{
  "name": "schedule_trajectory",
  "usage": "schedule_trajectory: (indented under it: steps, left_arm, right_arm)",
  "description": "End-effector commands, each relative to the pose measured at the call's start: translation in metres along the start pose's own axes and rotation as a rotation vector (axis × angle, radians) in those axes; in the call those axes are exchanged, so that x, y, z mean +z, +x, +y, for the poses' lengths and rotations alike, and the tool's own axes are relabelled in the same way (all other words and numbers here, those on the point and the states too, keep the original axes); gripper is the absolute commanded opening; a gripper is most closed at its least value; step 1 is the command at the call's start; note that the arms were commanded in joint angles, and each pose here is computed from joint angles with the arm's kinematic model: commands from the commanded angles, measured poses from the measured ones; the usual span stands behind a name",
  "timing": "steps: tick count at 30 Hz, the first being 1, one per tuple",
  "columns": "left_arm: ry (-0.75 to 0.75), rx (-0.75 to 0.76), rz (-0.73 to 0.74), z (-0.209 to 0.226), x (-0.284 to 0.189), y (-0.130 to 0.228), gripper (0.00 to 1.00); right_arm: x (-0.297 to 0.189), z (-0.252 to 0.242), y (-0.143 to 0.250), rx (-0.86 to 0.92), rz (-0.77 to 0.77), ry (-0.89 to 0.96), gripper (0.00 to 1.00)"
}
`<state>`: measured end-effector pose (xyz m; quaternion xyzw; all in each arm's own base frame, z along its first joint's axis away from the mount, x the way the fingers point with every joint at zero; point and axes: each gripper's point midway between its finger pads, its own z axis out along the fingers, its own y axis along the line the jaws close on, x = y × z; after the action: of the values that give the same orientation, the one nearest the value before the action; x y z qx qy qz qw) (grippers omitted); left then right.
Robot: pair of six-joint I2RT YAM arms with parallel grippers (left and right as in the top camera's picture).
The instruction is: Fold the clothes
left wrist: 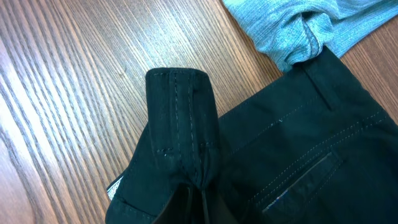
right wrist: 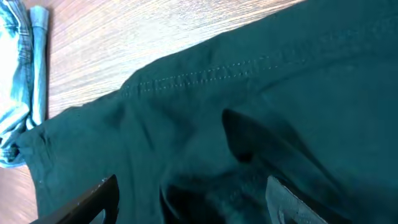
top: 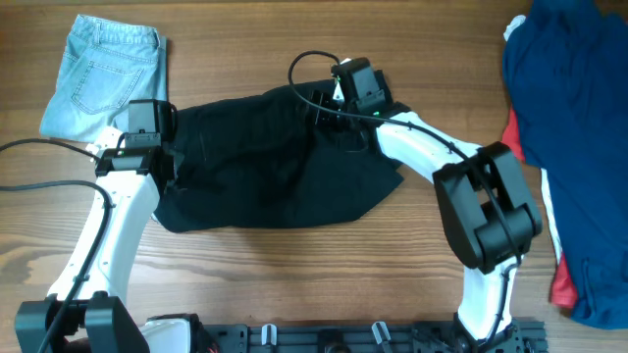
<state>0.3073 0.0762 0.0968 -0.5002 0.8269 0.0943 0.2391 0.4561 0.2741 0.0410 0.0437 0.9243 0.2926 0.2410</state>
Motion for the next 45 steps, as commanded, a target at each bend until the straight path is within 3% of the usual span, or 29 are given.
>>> schedule_trajectory:
  steps: [1,11,13,15,16,22,33,39,45]
  left_arm:
    - [-0.01,0.008,-0.012,0.001,0.0,-0.004,0.04]
    - [-0.011,0.009,-0.011,0.002,0.0,-0.004,0.04]
    - [-0.012,0.01,-0.01,0.002,0.0,-0.004,0.04]
    - [-0.013,0.01,-0.01,0.002,0.0,-0.003,0.04]
    - [-0.013,0.01,-0.01,0.002,0.0,-0.003,0.04]
    - [-0.016,0.008,-0.027,0.003,-0.001,-0.007,0.04]
    - [0.145,-0.055,-0.177,0.006,-0.065,-0.042,0.04]
    - [0.205,-0.088,-0.218,0.01,-0.087,-0.051,0.04]
    - [0.205,-0.086,-0.212,0.01,-0.086,-0.05,0.04]
  right_arm:
    - [0.013,-0.001,-0.003,0.002,-0.021,-0.003,0.7]
    - [0.029,-0.013,-0.009,0.003,-0.076,0.019,0.57]
    - [0.03,-0.012,-0.012,0.0,-0.089,0.014,0.41]
    - [0.03,-0.011,-0.014,-0.001,-0.095,0.014,0.09]
    - [0.029,-0.011,-0.014,-0.001,-0.096,0.013,0.05]
    - [0.008,-0.015,-0.029,0.003,-0.109,0.032,0.04]
    - [-0.172,-0.012,-0.082,-0.096,-0.205,0.13,0.04]
    - [-0.224,-0.025,-0.087,-0.069,-0.265,0.207,0.04]
    - [-0.258,-0.008,-0.085,-0.09,-0.304,0.17,0.05]
